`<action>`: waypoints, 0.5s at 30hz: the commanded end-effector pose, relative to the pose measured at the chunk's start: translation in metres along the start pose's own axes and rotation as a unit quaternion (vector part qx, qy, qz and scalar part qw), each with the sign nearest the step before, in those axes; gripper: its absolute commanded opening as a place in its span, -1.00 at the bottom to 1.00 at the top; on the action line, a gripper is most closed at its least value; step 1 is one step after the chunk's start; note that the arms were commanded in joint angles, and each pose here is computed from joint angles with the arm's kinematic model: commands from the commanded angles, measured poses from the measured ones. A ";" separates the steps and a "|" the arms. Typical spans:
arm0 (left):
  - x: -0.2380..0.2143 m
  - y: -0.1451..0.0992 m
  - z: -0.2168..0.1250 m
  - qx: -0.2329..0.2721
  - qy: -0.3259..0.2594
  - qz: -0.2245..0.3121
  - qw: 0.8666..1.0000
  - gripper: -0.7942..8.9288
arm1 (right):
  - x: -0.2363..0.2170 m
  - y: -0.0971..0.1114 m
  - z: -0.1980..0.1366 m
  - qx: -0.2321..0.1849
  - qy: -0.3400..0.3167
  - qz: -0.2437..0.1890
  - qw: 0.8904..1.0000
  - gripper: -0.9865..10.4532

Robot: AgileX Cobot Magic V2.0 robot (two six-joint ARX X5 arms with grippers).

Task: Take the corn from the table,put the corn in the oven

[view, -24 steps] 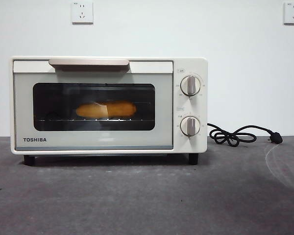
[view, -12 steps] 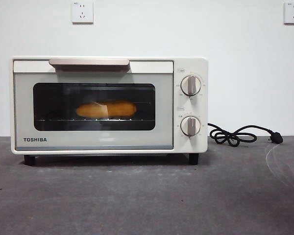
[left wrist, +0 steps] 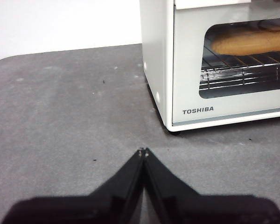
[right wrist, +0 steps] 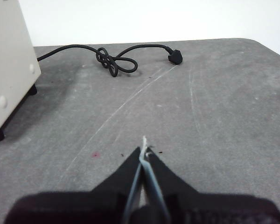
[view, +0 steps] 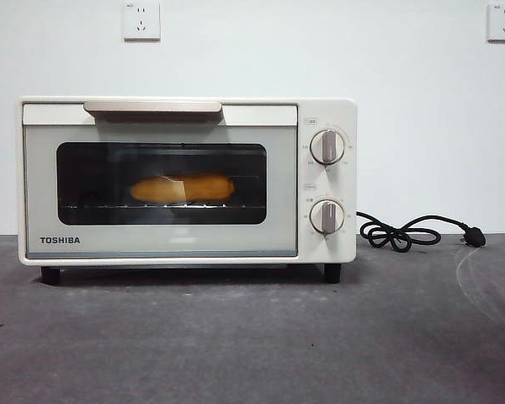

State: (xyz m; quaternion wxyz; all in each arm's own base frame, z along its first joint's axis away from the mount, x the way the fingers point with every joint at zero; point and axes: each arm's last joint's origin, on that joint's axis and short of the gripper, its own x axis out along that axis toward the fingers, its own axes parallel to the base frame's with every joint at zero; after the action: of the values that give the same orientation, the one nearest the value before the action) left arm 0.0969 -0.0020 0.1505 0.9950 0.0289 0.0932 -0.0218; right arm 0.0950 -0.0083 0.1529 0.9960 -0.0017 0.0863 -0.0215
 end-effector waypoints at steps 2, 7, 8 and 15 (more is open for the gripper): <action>0.001 0.000 -0.002 -0.002 -0.001 0.002 1.000 -0.84 | 0.001 0.000 -0.003 0.006 0.002 -0.001 1.000 -0.83; 0.001 0.000 -0.002 -0.002 -0.001 0.002 1.000 -0.84 | 0.001 0.000 -0.003 0.005 0.002 -0.001 1.000 -0.83; 0.001 0.000 -0.002 -0.002 -0.001 0.002 1.000 -0.84 | 0.001 0.000 -0.003 0.006 0.002 -0.001 1.000 -0.83; 0.001 0.000 -0.002 -0.002 -0.001 0.002 1.000 -0.84 | 0.001 0.000 -0.002 0.013 0.000 -0.001 1.000 -0.83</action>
State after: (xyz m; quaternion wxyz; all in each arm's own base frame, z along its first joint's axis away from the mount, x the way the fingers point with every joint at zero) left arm 0.0970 -0.0020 0.1506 0.9950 0.0290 0.0926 -0.0219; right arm 0.0950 -0.0083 0.1529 0.9960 0.0038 0.0862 -0.0223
